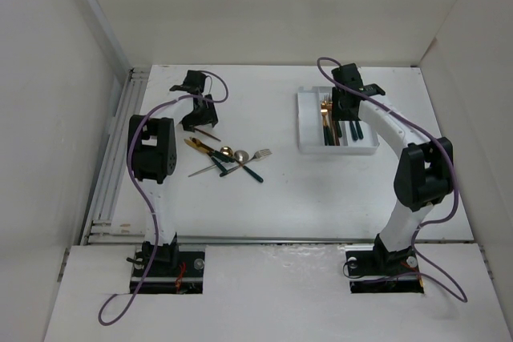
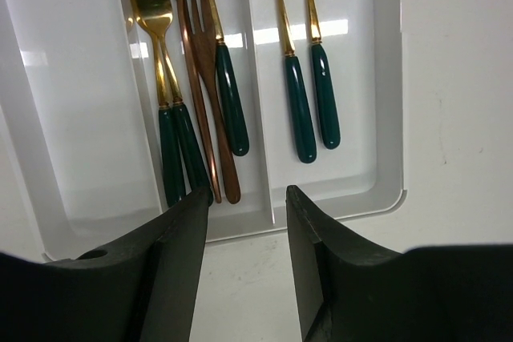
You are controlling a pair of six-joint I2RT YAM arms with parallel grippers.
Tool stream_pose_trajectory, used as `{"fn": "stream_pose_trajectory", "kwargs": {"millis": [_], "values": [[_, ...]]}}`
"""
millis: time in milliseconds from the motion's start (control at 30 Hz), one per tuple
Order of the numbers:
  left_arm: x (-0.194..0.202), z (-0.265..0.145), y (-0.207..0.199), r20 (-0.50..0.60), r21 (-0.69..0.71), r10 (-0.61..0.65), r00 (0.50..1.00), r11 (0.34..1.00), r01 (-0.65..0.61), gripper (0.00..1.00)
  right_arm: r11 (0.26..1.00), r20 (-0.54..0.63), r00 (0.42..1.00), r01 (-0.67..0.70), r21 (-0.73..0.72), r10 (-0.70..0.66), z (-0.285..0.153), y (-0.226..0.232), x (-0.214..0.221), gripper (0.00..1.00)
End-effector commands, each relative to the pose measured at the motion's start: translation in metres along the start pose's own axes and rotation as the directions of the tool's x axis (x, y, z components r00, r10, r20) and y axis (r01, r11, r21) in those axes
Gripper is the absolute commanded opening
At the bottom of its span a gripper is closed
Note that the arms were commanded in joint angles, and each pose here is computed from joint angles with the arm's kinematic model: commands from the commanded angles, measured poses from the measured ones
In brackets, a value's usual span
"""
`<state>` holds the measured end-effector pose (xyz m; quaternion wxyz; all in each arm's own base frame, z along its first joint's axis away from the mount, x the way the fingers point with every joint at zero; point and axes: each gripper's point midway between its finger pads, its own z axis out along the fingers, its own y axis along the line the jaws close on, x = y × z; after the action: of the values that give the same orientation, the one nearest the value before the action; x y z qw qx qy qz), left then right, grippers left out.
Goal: Sort the eating utensils into containers
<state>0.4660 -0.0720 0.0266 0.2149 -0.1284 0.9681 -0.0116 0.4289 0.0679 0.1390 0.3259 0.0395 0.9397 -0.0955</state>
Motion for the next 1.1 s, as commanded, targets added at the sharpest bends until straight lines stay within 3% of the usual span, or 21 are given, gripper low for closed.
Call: {"fn": "stream_pose_trajectory", "kwargs": {"millis": [0, 200, 233, 333, 367, 633, 867, 1067], "values": [[0.020, 0.006, 0.001, -0.069, 0.012, 0.000, 0.998, 1.000, 0.000, 0.63, 1.000, 0.053, 0.998, -0.025, 0.004, 0.025, -0.020, -0.005, -0.013, 0.49], [0.030, 0.006, 0.001, -0.093, 0.024, 0.002, 0.996, 1.000, 0.001, 0.49, 1.000, 0.045, 0.999, -0.022, 0.006, 0.022, -0.022, -0.006, -0.009, 0.49], [0.029, 0.003, -0.003, -0.086, 0.031, 0.010, 0.996, 0.999, -0.007, 0.41, 1.000, 0.045, 0.999, -0.031, 0.006, 0.031, -0.022, -0.006, -0.009, 0.49], [0.035, 0.003, -0.002, -0.096, 0.037, 0.010, 0.995, 0.999, -0.007, 0.35, 0.999, 0.045, 0.999, -0.031, 0.006, 0.031, -0.022, -0.006, -0.009, 0.49], [0.038, 0.005, -0.003, -0.101, 0.044, 0.011, 0.995, 0.999, -0.006, 0.28, 0.999, 0.037, 0.999, -0.038, 0.008, 0.038, -0.020, -0.006, -0.005, 0.49], [0.042, 0.004, 0.002, -0.105, 0.036, 0.043, 0.994, 0.999, -0.040, 0.00, 0.999, 0.037, 0.998, -0.049, 0.007, 0.049, -0.022, -0.007, -0.004, 0.49], [0.040, 0.002, -0.002, -0.102, 0.060, 0.066, 0.993, 0.996, -0.060, 0.00, 0.999, 0.045, 0.998, -0.053, 0.005, 0.052, -0.025, -0.007, -0.009, 0.49], [-0.003, -0.025, -0.030, 0.007, 0.177, 0.089, 0.996, 0.980, -0.089, 0.00, 0.998, 0.056, 0.996, -0.068, -0.019, 0.069, -0.027, -0.002, -0.014, 0.47]]}}
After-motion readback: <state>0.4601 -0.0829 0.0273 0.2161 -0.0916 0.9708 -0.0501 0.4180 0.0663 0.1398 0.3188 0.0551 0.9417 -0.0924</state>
